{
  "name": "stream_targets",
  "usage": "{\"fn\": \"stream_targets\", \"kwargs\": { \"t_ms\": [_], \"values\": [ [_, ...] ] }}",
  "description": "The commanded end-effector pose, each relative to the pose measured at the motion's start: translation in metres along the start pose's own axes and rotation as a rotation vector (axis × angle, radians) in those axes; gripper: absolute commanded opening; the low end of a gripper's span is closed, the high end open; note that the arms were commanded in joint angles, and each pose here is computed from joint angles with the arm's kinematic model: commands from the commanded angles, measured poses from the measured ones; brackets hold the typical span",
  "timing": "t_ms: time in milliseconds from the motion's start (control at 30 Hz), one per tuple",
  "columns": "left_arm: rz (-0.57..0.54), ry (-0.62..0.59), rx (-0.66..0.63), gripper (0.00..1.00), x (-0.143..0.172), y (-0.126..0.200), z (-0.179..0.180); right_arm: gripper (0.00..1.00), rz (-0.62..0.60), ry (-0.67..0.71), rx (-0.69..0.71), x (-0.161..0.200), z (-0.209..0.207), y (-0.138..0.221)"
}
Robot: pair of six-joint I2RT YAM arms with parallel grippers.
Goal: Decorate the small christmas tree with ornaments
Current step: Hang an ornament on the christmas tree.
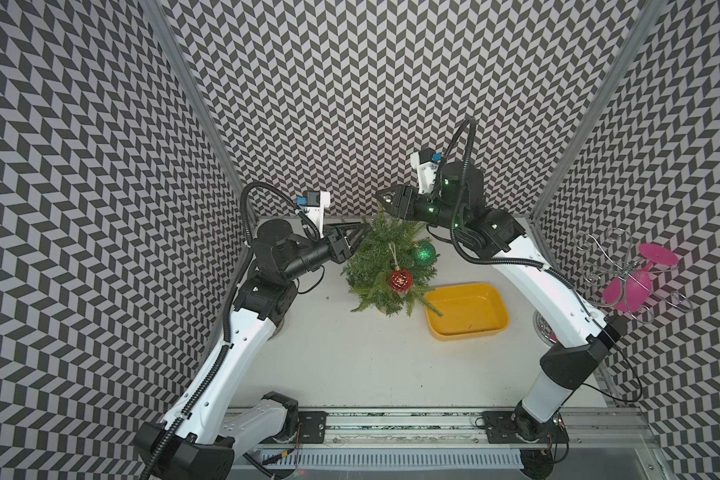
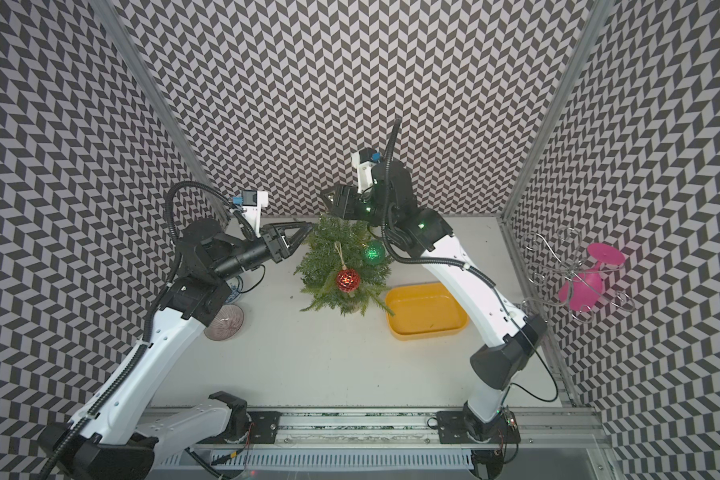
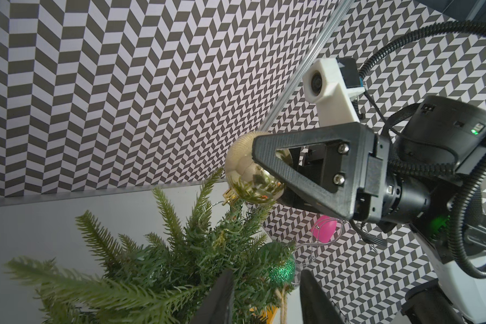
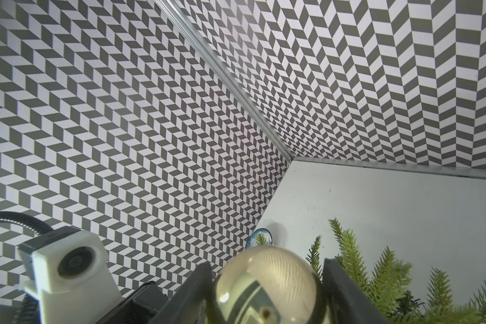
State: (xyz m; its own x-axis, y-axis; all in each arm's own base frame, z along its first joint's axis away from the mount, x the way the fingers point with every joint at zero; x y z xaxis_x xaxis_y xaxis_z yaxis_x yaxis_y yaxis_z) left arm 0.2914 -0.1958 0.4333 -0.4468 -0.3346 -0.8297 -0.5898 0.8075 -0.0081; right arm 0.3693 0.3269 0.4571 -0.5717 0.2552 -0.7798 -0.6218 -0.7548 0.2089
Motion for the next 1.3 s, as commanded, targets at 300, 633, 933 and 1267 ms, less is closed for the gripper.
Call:
{"fn": "stream_targets", "kwargs": {
  "t_ms": [300,633,933,1267],
  "values": [
    [-0.032,-0.037,-0.038,0.42,-0.016,-0.007,-0.002,0.61,-0.147,-0.017,-0.073,-0.03,0.022,0.041],
    [-0.008,-0.068,-0.084,0.48,-0.02,-0.022,0.002,0.61,-0.115,-0.044,-0.098,-0.013,0.017,0.039],
    [0.014,-0.102,-0.123,0.46,-0.018,-0.032,0.003,0.61,-0.102,-0.054,-0.122,-0.007,0.018,0.04],
    [0.039,-0.142,-0.177,0.44,-0.013,-0.043,0.005,0.61,-0.12,-0.063,-0.133,-0.006,0.019,0.048]
  ]
}}
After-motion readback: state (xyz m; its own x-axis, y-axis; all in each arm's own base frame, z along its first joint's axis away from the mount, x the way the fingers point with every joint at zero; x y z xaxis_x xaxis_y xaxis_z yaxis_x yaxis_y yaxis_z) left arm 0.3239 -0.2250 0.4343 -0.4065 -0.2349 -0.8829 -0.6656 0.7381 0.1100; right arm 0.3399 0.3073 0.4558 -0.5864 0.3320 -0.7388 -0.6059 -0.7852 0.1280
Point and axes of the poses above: each gripper's point midway between its finger pads, its own y axis back along the fingers, its own z axis along the line the jaws close on, x = y × z, the point moved 2 cm from there along y, back along the fingers
